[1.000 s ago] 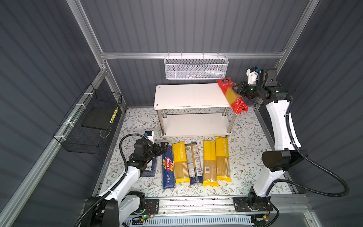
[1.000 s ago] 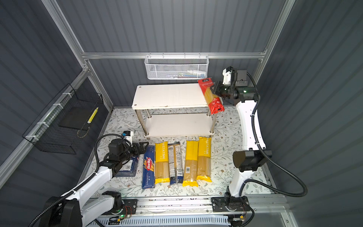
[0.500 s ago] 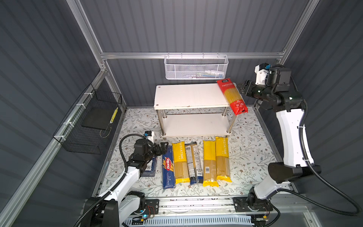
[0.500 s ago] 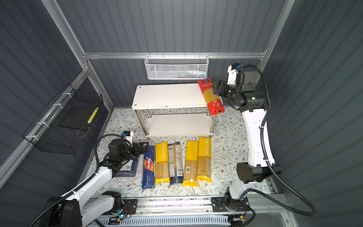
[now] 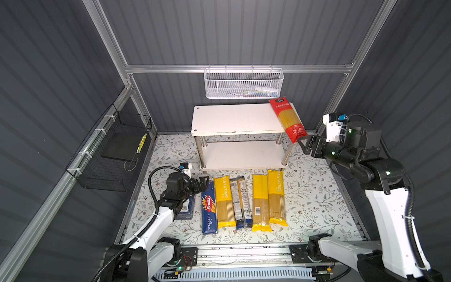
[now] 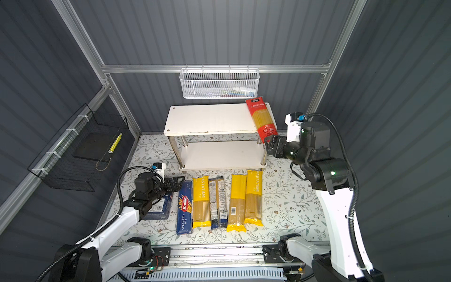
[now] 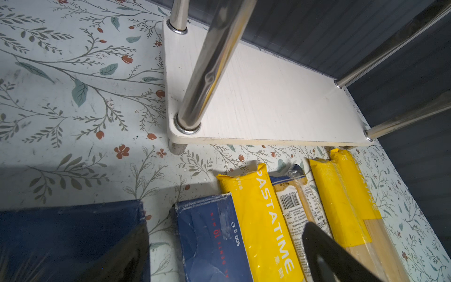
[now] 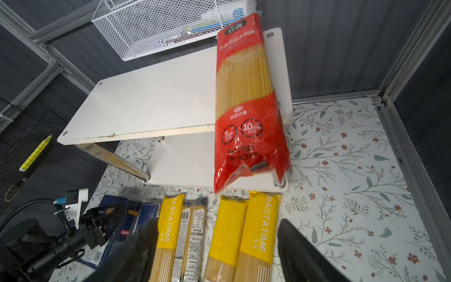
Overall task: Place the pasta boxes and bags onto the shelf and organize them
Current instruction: 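Open the right gripper and draw it back down from the shelf, then move the right gripper down over the yellow PASTATIME bag nearest it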
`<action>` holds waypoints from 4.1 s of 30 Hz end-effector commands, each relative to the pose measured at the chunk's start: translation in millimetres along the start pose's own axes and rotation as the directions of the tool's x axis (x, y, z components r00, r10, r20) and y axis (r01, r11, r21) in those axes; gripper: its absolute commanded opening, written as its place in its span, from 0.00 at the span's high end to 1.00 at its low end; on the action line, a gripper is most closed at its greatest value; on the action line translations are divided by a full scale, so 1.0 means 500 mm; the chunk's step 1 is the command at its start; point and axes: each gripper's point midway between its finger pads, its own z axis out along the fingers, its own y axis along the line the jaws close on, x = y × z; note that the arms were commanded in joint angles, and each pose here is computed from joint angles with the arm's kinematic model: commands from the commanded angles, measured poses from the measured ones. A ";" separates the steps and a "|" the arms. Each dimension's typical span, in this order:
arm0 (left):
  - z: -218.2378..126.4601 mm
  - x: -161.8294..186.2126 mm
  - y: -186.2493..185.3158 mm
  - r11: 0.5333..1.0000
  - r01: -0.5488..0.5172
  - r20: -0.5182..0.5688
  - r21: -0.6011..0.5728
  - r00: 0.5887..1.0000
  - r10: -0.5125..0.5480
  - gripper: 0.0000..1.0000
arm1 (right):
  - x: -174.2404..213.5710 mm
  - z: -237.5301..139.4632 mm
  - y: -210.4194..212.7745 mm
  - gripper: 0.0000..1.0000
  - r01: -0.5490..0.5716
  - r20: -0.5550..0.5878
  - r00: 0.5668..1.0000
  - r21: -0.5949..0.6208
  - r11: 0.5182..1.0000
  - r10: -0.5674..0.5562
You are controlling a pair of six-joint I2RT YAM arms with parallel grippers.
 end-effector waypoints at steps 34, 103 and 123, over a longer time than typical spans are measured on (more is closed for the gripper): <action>0.000 0.000 -0.001 1.000 -0.030 0.000 -0.005 1.000 0.030 0.01 | 0.050 0.124 0.051 0.20 0.028 -0.139 0.989 -0.139 0.990 -0.047; -0.015 -0.008 -0.012 0.999 -0.040 0.036 0.019 0.999 0.039 0.01 | 0.463 0.184 -0.086 0.14 -0.094 -0.421 0.896 0.126 0.988 0.139; -0.008 -0.002 -0.006 0.999 -0.042 0.036 0.012 0.998 0.042 0.01 | 0.566 0.248 -0.146 0.10 -0.061 -0.468 0.862 0.281 0.958 0.192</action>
